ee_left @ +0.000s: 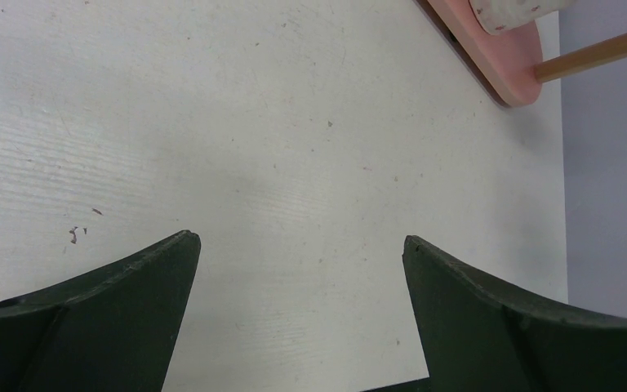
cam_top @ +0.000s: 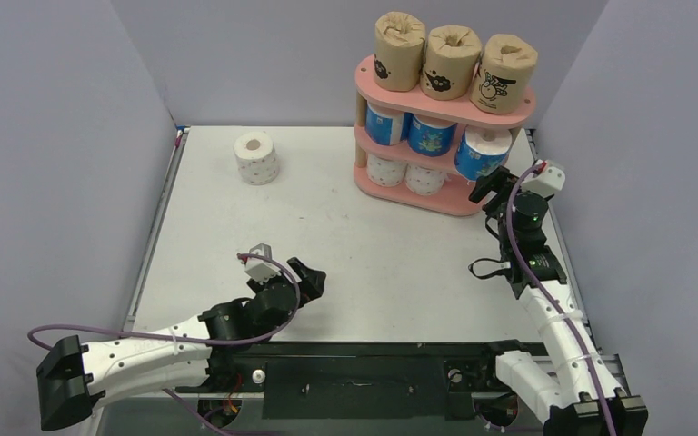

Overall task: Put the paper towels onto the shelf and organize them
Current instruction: Move the paper towel to the shelf.

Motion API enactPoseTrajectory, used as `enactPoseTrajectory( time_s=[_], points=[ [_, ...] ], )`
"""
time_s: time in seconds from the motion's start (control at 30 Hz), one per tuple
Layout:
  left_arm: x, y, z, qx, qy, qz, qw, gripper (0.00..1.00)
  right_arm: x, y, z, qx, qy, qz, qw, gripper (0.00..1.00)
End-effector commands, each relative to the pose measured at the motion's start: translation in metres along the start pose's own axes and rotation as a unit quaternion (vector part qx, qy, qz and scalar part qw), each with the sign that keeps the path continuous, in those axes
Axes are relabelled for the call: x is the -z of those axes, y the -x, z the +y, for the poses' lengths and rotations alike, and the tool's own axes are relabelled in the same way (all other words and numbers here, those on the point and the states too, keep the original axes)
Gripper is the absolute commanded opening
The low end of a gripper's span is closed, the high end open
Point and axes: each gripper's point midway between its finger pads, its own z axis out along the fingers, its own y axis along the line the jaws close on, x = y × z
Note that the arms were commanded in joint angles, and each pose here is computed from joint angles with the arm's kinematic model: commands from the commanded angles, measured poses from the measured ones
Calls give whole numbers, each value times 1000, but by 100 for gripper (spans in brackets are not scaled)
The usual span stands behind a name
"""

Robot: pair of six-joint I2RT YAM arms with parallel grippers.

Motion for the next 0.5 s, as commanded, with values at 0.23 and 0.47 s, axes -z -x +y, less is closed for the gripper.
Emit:
enactPoseTrajectory(
  time_s=[0.23,0.47],
  points=[
    [6,10,-19,28,-31,-7,999,95,-29,6,15,42,25,-9,999,76],
    [6,9,-9,33,-25,-10,999,95,-50,0,16,54,19,-3,998,76]
  ],
)
